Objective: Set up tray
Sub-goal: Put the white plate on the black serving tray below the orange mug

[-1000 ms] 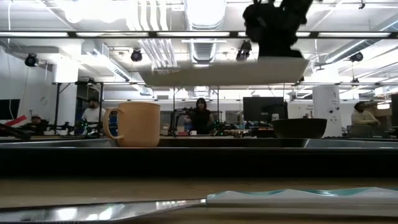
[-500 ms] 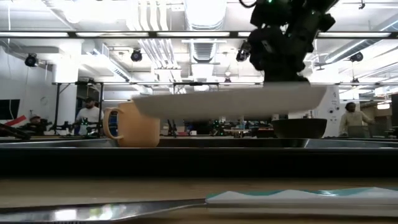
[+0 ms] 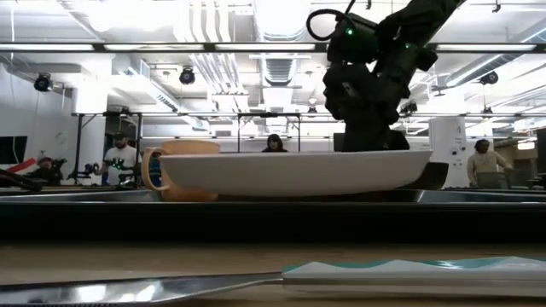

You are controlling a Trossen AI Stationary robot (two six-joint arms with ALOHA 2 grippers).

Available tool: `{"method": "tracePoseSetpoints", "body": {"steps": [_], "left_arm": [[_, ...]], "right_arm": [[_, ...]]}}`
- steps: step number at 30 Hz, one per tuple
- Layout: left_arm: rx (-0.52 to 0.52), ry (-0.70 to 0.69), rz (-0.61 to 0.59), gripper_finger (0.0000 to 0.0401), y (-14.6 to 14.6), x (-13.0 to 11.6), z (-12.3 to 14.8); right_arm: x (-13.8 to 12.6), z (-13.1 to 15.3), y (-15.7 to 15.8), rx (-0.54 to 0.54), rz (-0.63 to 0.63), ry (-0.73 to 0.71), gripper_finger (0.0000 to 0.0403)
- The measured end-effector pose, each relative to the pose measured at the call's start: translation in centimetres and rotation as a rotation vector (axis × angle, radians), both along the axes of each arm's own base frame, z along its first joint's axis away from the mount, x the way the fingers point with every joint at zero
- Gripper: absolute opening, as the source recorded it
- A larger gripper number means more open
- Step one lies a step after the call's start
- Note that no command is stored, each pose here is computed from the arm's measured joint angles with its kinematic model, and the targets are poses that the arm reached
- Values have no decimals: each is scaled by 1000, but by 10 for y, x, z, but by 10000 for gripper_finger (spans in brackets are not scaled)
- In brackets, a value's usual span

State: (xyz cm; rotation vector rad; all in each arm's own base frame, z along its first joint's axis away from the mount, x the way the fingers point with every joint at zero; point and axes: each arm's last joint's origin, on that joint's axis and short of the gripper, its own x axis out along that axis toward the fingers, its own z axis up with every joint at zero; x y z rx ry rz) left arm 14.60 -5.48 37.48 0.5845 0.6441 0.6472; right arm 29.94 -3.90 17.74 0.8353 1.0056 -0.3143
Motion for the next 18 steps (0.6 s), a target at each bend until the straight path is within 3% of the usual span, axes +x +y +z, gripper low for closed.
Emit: {"method": "tracePoseSetpoints", "body": {"steps": [18], "left_arm": [[-3,0,0,151,0,0,0]], "right_arm": [[8,-28,-10,-30,42,49,8]]}}
